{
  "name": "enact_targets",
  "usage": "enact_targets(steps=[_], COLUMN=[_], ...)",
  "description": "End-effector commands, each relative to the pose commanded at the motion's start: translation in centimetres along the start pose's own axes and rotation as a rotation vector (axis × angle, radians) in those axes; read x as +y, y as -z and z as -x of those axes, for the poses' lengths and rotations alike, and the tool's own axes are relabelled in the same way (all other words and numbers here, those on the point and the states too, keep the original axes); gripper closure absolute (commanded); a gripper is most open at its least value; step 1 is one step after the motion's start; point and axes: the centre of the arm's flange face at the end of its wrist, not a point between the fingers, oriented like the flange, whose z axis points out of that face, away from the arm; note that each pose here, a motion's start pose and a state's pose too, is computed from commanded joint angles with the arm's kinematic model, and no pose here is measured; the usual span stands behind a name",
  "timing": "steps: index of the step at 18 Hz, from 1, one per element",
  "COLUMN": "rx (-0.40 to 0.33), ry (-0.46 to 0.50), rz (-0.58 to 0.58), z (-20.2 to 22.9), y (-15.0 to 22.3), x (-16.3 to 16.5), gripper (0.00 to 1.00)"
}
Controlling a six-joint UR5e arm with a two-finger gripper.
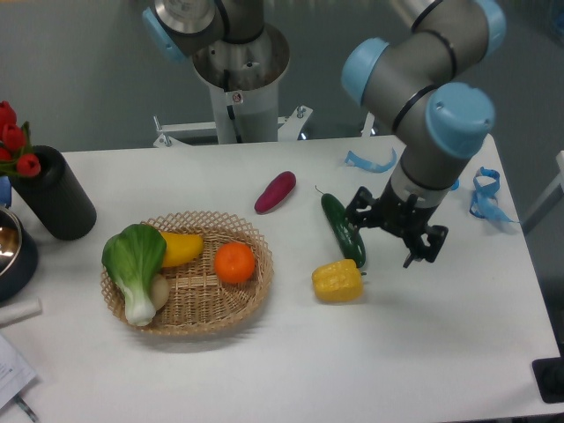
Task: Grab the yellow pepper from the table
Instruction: 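Lower the open gripper over the yellow bell pepper, then close the gripper on the yellow bell pepper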
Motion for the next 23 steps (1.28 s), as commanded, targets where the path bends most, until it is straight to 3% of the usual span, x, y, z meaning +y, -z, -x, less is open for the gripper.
enact_targets(steps=[3, 8, 23], rx=[-0.011, 0.014, 0.078], ry=[-0.189, -0.330, -0.373], rz=[0.064, 0.110, 0.117], z=[-1.4, -2.9, -4.1], y=[-3.1, -4.8, -8.7], x=[-0.1, -0.6, -1.2], gripper=[0.00, 0.00, 0.00])
